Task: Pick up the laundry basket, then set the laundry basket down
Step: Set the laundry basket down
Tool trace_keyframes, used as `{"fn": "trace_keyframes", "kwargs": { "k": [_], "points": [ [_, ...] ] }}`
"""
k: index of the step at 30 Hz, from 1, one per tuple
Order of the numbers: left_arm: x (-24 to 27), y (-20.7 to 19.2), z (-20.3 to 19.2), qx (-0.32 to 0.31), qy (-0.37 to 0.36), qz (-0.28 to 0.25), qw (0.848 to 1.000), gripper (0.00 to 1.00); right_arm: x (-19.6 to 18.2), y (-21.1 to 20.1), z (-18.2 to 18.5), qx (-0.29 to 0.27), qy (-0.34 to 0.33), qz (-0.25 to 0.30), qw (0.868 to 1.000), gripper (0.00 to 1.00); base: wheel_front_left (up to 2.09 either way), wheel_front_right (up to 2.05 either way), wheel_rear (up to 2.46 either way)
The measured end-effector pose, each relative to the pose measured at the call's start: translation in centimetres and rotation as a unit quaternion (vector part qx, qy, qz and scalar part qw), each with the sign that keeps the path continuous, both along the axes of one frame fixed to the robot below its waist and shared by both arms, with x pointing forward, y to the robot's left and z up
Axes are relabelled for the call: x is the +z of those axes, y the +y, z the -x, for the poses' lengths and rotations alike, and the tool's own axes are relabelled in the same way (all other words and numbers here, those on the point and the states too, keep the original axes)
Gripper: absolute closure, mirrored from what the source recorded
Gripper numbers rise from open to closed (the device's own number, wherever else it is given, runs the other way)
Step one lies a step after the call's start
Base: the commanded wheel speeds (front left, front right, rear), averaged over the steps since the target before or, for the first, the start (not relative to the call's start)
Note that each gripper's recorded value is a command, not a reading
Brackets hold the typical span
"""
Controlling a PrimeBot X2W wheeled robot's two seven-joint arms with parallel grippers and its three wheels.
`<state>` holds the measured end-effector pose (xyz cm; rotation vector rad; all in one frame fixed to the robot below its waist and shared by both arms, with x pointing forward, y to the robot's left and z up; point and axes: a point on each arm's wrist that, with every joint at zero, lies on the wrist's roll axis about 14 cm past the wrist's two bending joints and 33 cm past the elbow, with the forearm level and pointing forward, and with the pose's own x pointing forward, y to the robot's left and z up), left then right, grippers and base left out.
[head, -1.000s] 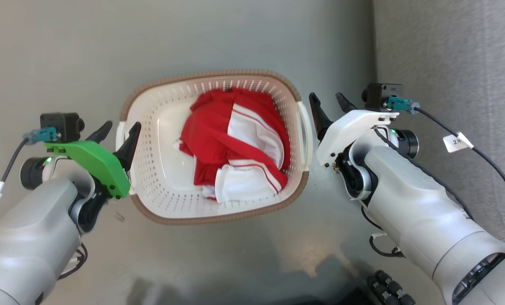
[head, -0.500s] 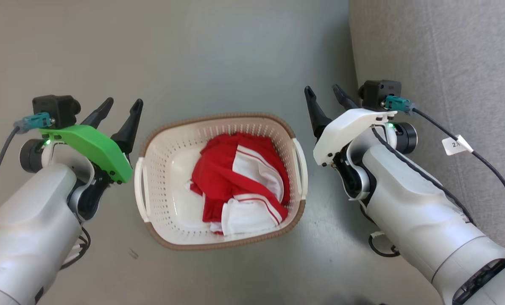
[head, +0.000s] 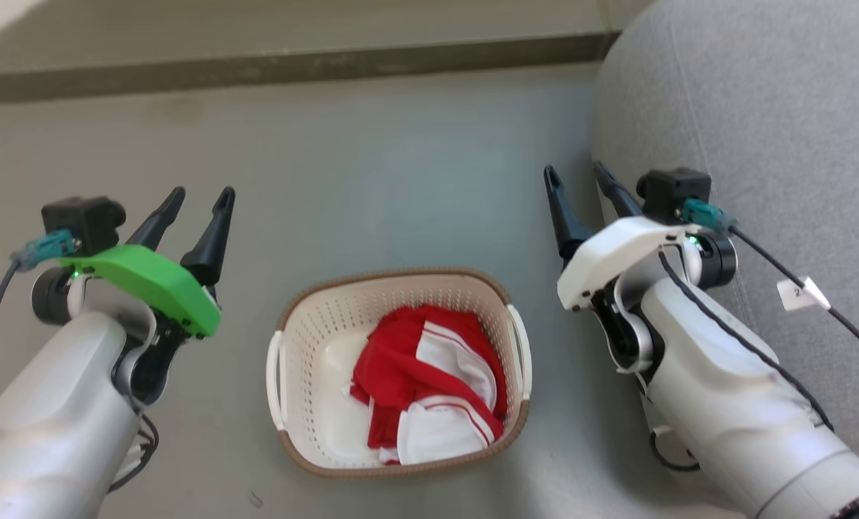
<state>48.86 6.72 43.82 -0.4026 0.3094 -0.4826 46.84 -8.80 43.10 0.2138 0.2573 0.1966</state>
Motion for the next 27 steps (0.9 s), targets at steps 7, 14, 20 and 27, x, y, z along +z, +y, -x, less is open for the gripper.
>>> {"fn": "trace_keyframes", "kwargs": {
  "k": [7, 14, 20, 27],
  "points": [
    [3.3, 2.2, 1.6, 0.036, -0.040, 0.007, 0.999, 0.00, 4.3, -0.5, 1.3, -0.010, -0.060, -0.011, 0.998, 0.00, 0.00, 0.00, 0.00],
    [7.2, 4.1, 2.5, 0.072, -0.096, 0.011, 0.993, 0.00, 7.2, -1.5, 2.7, -0.025, -0.107, -0.012, 0.994, 0.00, 0.00, 0.00, 0.00],
    [8.9, 5.5, 3.3, 0.097, -0.125, 0.012, 0.987, 0.00, 8.4, -2.2, 3.5, -0.036, -0.129, -0.015, 0.991, 0.00, 0.00, 0.00, 0.00],
    [10.2, 7.8, 4.6, 0.135, -0.149, 0.020, 0.979, 0.00, 9.7, -2.5, 4.3, -0.042, -0.157, -0.012, 0.987, 0.00, 0.00, 0.00, 0.00]
  ]
}}
